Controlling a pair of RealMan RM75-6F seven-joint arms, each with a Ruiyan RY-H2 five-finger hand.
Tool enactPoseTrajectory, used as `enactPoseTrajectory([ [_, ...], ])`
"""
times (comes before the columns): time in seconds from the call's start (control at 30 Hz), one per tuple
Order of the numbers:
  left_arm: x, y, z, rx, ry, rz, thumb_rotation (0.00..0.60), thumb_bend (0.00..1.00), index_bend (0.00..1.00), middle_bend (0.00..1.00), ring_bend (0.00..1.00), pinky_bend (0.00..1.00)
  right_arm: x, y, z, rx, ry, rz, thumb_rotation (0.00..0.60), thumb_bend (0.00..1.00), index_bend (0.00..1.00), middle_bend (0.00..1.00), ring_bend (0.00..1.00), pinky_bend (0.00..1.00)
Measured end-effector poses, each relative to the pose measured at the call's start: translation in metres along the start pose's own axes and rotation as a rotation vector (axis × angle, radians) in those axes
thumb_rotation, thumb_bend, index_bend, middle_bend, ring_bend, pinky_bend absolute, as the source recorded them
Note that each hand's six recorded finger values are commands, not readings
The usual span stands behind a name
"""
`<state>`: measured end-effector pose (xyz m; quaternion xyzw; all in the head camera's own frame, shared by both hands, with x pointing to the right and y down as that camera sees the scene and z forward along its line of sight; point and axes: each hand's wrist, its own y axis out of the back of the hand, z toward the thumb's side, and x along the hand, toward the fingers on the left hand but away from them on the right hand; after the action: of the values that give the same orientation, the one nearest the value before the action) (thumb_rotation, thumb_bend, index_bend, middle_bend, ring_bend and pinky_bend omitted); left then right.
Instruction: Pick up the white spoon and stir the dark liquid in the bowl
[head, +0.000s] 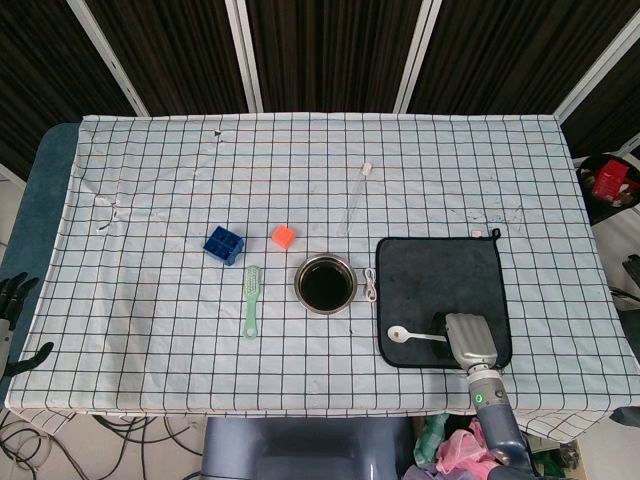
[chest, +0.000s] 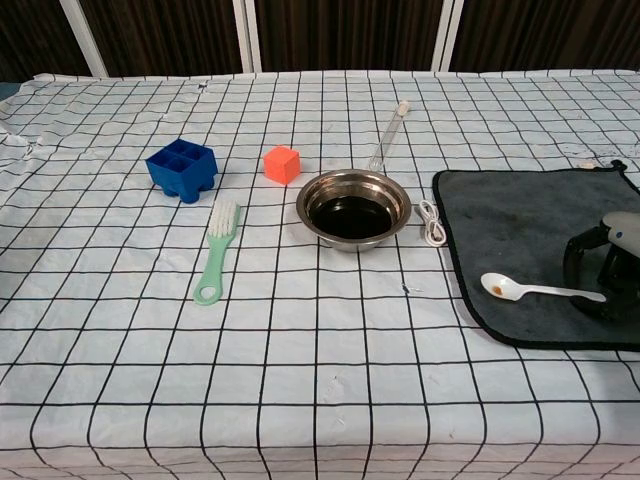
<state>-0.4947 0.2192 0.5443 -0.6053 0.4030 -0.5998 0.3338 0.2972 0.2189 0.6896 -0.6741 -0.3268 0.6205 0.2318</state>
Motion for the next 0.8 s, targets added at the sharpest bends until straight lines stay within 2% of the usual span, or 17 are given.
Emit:
enactPoseTrajectory([
  [0.8, -0.0021, 0.0016, 0.0003, -0.003, -0.001, 0.005, 0.6, 0.22, 0.09, 0.03, 0.0, 0.0, 0.0, 0.0013, 0.0054, 0.001, 0.012, 0.0, 0.6, 0.4, 0.61, 1.0, 1.0, 1.0],
])
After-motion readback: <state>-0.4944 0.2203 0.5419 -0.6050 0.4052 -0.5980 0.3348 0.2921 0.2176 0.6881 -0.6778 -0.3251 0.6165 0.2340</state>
